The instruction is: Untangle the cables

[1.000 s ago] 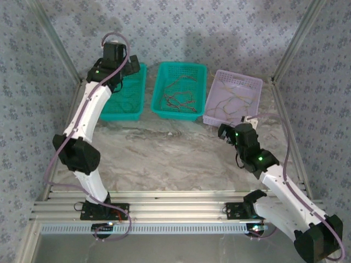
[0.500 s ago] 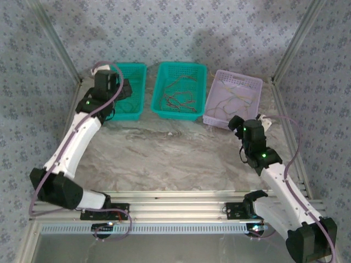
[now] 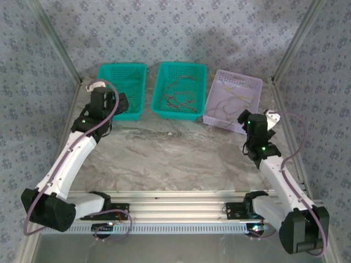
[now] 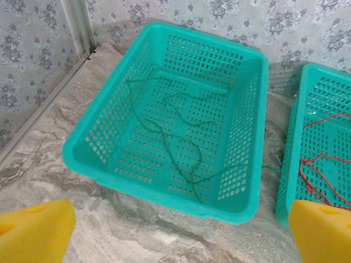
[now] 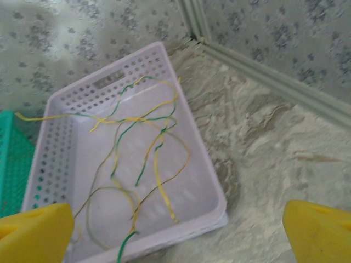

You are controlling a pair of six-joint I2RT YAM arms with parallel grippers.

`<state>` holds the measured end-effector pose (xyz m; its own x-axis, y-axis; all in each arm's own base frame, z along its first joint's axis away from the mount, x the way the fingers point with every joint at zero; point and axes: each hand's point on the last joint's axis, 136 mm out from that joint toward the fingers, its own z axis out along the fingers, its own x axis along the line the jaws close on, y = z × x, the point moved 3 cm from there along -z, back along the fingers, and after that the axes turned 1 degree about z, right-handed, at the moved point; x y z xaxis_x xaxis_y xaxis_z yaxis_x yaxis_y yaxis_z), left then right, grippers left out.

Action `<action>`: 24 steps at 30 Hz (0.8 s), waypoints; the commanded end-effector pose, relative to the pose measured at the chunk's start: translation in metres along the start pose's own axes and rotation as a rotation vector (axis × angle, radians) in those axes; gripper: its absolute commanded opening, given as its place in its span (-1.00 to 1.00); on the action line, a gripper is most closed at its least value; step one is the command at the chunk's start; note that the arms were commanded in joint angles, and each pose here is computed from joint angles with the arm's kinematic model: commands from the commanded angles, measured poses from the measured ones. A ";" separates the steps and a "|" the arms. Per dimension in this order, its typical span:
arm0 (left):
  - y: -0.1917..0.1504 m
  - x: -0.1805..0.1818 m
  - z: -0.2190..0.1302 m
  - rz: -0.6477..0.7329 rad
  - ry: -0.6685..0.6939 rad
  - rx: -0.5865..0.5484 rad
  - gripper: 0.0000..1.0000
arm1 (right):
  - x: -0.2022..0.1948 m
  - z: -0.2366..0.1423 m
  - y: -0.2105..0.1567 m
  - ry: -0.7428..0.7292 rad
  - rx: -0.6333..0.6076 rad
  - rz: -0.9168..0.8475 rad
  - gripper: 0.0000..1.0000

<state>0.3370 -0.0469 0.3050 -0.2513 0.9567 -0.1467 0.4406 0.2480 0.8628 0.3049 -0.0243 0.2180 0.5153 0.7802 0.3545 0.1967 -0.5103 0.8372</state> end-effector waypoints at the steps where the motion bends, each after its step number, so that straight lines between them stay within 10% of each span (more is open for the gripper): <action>1: 0.003 0.004 -0.005 -0.005 0.008 -0.049 1.00 | -0.007 0.011 0.006 -0.043 -0.044 -0.080 1.00; 24: -0.012 0.010 0.003 0.000 0.057 -0.033 0.99 | -0.038 0.072 -0.025 0.143 -0.079 -0.341 1.00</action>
<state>0.3319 -0.0392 0.2863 -0.2968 0.9482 -0.1133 0.4347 0.2398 0.8681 0.3321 -0.0668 0.1398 0.3438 0.9318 0.1162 0.3164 -0.2315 0.9199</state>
